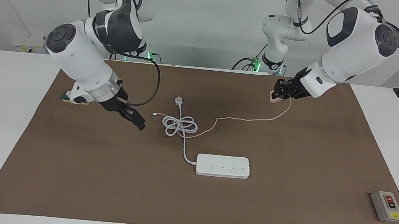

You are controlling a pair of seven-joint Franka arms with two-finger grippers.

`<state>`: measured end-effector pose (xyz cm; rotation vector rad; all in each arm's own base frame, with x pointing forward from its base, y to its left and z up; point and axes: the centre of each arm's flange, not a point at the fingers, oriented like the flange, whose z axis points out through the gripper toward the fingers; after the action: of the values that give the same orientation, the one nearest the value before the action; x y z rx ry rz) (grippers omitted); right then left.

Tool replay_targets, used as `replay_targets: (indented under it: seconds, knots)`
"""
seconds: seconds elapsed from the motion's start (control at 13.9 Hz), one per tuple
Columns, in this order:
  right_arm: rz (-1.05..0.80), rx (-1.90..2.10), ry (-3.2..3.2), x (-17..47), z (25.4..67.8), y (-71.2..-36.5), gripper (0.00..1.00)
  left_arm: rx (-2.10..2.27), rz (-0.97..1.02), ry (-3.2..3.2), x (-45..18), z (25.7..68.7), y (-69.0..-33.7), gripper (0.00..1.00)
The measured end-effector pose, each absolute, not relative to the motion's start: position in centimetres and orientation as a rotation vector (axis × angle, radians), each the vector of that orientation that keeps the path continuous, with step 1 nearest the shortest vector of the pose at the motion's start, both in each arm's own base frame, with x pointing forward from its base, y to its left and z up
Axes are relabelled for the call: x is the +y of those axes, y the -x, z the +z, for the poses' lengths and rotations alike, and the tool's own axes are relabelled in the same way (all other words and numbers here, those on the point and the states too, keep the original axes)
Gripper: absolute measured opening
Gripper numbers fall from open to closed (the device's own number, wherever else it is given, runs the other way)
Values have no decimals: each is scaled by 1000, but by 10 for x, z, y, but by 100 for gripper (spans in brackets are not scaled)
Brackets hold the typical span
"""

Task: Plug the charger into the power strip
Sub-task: 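Pull the charger back with the left gripper while the right gripper withdraws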

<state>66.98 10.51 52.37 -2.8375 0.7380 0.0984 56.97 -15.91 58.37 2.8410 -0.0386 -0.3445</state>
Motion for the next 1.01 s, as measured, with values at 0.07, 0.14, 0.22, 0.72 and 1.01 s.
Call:
replay_targets:
  seconds: [0.07, 0.14, 0.22, 0.72, 1.01]
  knots:
    - [68, 596, 2911, 95, 527, -668, 100, -44, -319, -2874, -157, 591, -567, 30]
    - [37, 452, 2968, 85, 533, -667, 100, -45, -294, -2915, -152, 596, -565, 30]
    - [6, 316, 3009, 73, 539, -665, 100, -44, -266, -2949, -148, 603, -563, 30]
    - [-95, -178, 3080, -12, 610, -598, 100, 100, -227, -3034, -132, 617, -555, 30]
    - [61, -181, 3128, -23, 617, -550, 100, 226, -278, -3044, -128, 610, -555, 30]
